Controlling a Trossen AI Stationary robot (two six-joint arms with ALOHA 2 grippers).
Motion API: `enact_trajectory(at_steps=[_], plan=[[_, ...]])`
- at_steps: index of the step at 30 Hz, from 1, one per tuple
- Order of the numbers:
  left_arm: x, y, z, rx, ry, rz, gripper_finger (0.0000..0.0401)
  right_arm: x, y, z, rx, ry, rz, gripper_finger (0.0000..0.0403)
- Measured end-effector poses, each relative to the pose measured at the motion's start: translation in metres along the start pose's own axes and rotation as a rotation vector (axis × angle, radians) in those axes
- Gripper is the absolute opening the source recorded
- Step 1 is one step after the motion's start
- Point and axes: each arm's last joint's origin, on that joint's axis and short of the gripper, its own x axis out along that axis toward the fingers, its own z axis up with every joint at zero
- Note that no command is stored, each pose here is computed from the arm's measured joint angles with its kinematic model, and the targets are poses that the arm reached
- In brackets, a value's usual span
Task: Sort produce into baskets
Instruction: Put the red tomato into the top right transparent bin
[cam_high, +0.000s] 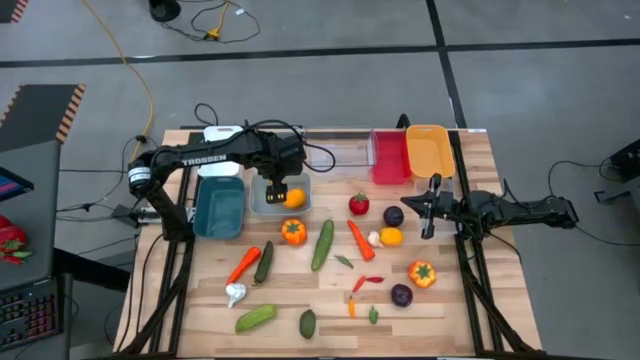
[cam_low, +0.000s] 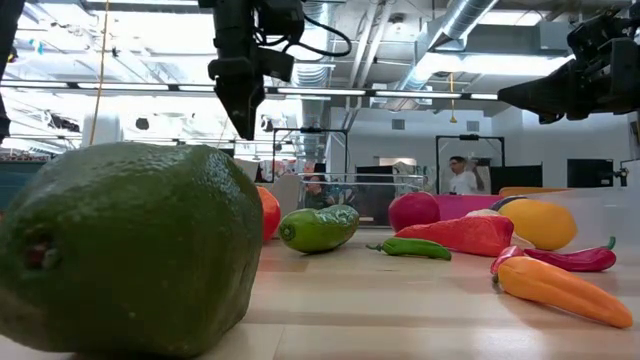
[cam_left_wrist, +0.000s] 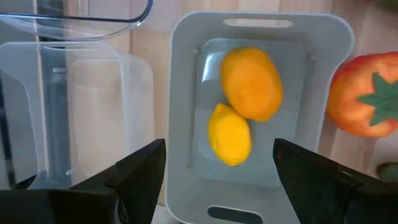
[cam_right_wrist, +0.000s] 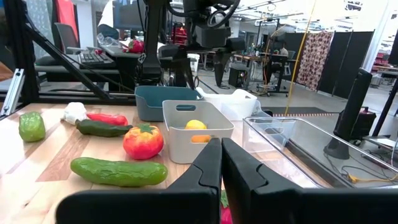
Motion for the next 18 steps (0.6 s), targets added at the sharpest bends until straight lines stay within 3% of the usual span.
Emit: enact_trajectory(at_steps=[7,18], plan=[[-0.024,-0.001,-0.009,-0.032,-0.074,-0.039,0.0283,0.0,0.0,0.0,0.001,-0.003,0.0,0.0037],[-0.078,-0.007,-0.04,-0.221,-0.255,-0.035,0.0283,0.0,0.0,0.002,0.05,-0.021,0.004,0.0037]])
